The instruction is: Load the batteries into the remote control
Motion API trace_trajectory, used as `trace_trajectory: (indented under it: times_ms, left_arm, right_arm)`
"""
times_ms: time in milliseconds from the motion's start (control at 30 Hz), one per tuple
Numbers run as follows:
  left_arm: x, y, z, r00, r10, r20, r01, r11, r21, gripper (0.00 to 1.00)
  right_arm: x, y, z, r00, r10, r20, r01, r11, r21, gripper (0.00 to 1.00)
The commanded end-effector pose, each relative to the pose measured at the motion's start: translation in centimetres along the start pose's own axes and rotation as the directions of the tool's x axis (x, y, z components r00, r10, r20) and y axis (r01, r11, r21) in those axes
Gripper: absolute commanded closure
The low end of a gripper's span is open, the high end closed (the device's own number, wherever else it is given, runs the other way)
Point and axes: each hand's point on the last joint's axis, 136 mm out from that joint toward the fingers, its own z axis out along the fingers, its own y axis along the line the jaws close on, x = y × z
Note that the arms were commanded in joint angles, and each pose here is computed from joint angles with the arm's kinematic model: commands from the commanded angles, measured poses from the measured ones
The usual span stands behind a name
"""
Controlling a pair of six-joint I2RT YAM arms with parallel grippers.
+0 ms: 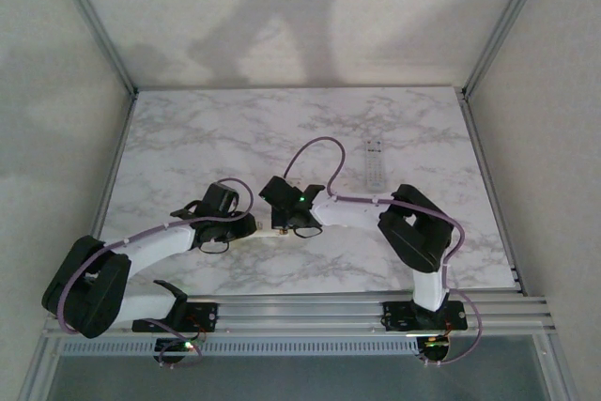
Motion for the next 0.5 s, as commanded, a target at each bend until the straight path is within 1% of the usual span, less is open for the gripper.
trace_trajectory:
  times_ms: [0,133,300,467]
  left_arm:
    - [1.1,0.1,0.6,1.000,-0.012,-0.024,0.013,1.000,0.008,0.60]
    - [1.2,0.0,0.7,1.000,-0.015,-0.024,0.015,1.000,0.014,0.61]
    - [1.2,-0.2,0.7,1.000,-0.011,-0.024,0.011,1.000,0.013,0.61]
    - [1.2,-0.2,0.7,1.000,-0.002,-0.026,0.002,1.000,0.012,0.61]
  right_arm:
    - [2.2,-0.3,0.7,0.993,0.042,-0.114,-0.038,0.999,0.038,0.95]
    - [2.8,-0.5,0.6,0.988,0.053,-0.146,-0.045,0.997,0.054,0.90]
    - [1.8,-0.7,-0.7,0.992,0.043,-0.116,-0.035,0.997,0.071,0.81]
    - [1.1,0.0,-1.3,0.993,0.041,-0.114,-0.035,0.998,0.055,0.77]
